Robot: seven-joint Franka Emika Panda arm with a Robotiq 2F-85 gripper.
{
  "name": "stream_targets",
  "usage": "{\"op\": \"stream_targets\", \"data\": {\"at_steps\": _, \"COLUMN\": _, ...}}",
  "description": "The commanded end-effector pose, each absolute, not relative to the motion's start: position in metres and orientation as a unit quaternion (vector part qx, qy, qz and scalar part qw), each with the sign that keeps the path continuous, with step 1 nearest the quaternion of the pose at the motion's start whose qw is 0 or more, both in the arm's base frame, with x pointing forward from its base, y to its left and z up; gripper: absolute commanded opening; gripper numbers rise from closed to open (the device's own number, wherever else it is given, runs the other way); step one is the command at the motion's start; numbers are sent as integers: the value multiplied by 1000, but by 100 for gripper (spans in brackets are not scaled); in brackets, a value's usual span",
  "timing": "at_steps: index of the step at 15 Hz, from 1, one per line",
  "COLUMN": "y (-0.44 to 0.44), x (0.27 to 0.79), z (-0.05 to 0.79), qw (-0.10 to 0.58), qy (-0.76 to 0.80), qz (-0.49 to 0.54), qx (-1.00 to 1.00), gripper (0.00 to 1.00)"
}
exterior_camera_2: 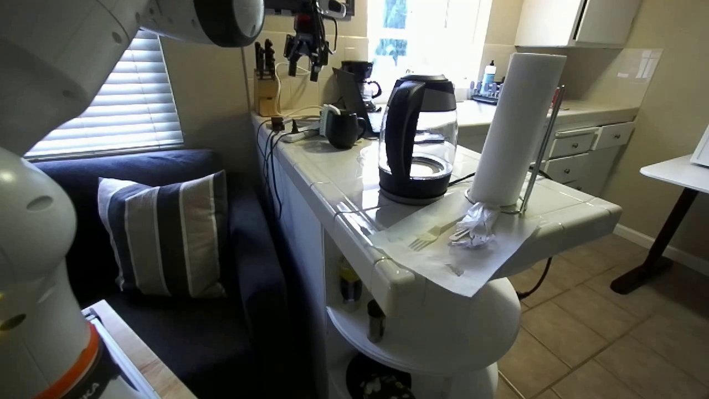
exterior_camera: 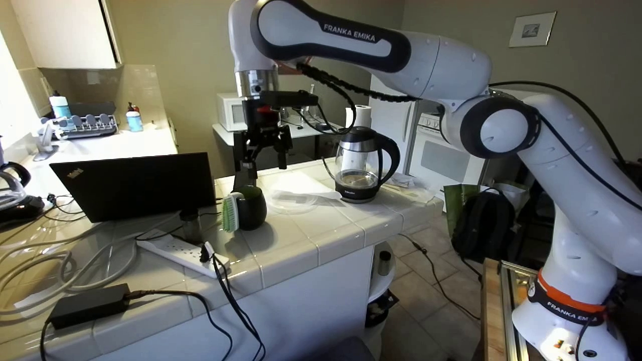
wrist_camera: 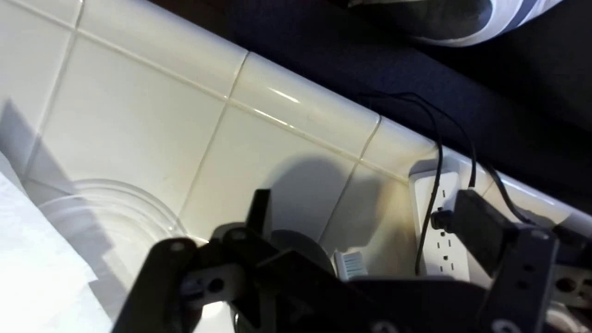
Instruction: Move the black mug to the left
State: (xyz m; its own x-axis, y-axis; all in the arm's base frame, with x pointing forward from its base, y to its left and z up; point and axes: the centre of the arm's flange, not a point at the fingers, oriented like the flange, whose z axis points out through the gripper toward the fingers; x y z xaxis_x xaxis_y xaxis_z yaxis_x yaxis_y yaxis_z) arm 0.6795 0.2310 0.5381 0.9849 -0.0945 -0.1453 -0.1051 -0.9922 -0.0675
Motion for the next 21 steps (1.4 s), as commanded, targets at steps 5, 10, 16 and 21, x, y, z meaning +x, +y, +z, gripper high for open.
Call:
{"op": "stream_targets", "data": {"at_steps": 5, "y": 203, "x": 616, "z": 558, "qw": -77, "qy": 171, "qz": 105, "qx": -977, "gripper": 100}}
{"op": "stream_targets", "data": {"at_steps": 10, "y": 175, "x": 581, "z": 566, "qw": -159, "qy": 69, "qz": 44, "qx": -984, "gripper": 100}}
{"op": "stream_targets", "data": {"at_steps": 16, "y": 161, "x": 587, "z": 567, "qw": -98, "qy": -52, "qz": -73, "qx": -991, "gripper": 100}}
{"op": "stream_targets", "data": {"at_steps": 21, "y": 147, "x": 592, "z": 557, "qw": -7, "qy": -41, "qz": -49, "qx": -998, "gripper": 100}}
